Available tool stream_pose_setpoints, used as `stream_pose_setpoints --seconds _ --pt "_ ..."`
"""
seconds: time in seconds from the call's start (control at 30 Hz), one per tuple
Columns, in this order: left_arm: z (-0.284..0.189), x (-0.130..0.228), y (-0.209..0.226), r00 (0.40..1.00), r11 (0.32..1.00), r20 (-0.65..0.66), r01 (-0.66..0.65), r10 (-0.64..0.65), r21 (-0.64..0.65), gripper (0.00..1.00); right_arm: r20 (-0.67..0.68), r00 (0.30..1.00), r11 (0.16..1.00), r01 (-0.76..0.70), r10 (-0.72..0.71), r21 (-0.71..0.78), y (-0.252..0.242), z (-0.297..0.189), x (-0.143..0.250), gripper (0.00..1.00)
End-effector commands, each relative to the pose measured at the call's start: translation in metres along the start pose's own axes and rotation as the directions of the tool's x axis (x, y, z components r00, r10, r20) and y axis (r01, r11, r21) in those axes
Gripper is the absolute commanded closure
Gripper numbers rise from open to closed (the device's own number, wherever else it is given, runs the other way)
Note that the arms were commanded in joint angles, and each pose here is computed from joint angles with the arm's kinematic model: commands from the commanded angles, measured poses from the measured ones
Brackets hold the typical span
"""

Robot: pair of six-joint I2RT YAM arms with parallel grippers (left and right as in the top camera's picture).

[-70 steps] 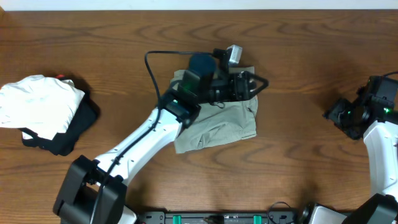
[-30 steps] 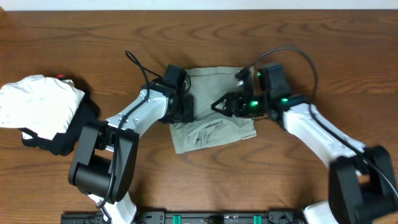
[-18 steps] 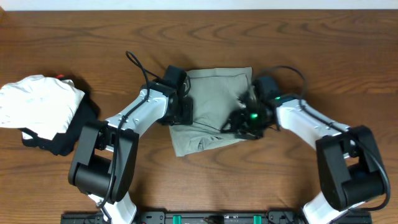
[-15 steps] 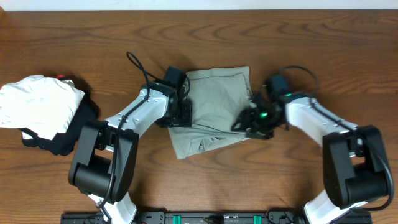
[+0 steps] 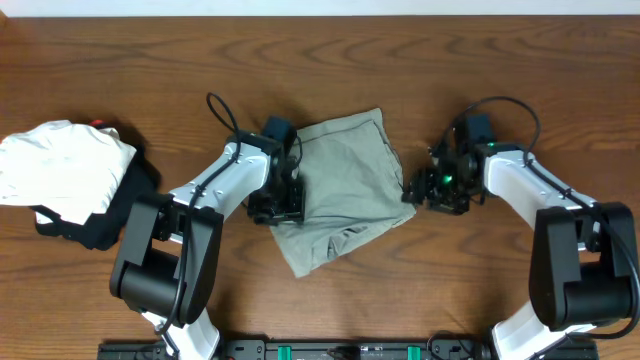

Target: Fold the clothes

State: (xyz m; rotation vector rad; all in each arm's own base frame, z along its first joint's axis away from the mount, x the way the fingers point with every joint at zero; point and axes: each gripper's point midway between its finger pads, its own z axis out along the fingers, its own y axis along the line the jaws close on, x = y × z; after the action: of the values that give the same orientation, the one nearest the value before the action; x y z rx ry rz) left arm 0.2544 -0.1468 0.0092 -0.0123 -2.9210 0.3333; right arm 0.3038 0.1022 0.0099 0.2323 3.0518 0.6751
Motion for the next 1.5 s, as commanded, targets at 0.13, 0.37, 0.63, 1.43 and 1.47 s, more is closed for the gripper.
stream_pose_setpoints --seconds 0.13,0.37,0.63,1.43,1.47 --pt "-0.053 -0.002 -0.014 0.984 0.998 0.175 -0.053 0.045 0.044 0.58 0.242 0.961 0.991 0.129 -0.133 0.032 0.022 -0.082 -0.051 0.36" --pt "-0.166 -0.036 0.002 0.752 0.992 0.651 -0.033 0.102 -0.118 0.29 0.314 0.922 0.939 0.293 -0.228 -0.180 0.098 -0.135 -0.022 0.37" --pt "-0.179 -0.076 -0.004 0.667 0.989 0.730 -0.103 0.150 -0.109 0.29 0.212 0.952 0.875 0.289 -0.221 -0.388 0.167 -0.116 0.020 0.50" --pt "-0.014 -0.071 0.032 0.959 0.993 0.264 -0.089 0.106 -0.076 0.29 -0.202 0.926 0.864 0.197 -0.320 -0.463 0.187 0.049 0.127 0.58" --pt "-0.013 -0.070 0.034 0.961 0.993 0.257 -0.085 0.104 -0.084 0.29 -0.238 0.920 0.875 0.180 -0.312 -0.449 0.180 0.055 0.132 0.57"
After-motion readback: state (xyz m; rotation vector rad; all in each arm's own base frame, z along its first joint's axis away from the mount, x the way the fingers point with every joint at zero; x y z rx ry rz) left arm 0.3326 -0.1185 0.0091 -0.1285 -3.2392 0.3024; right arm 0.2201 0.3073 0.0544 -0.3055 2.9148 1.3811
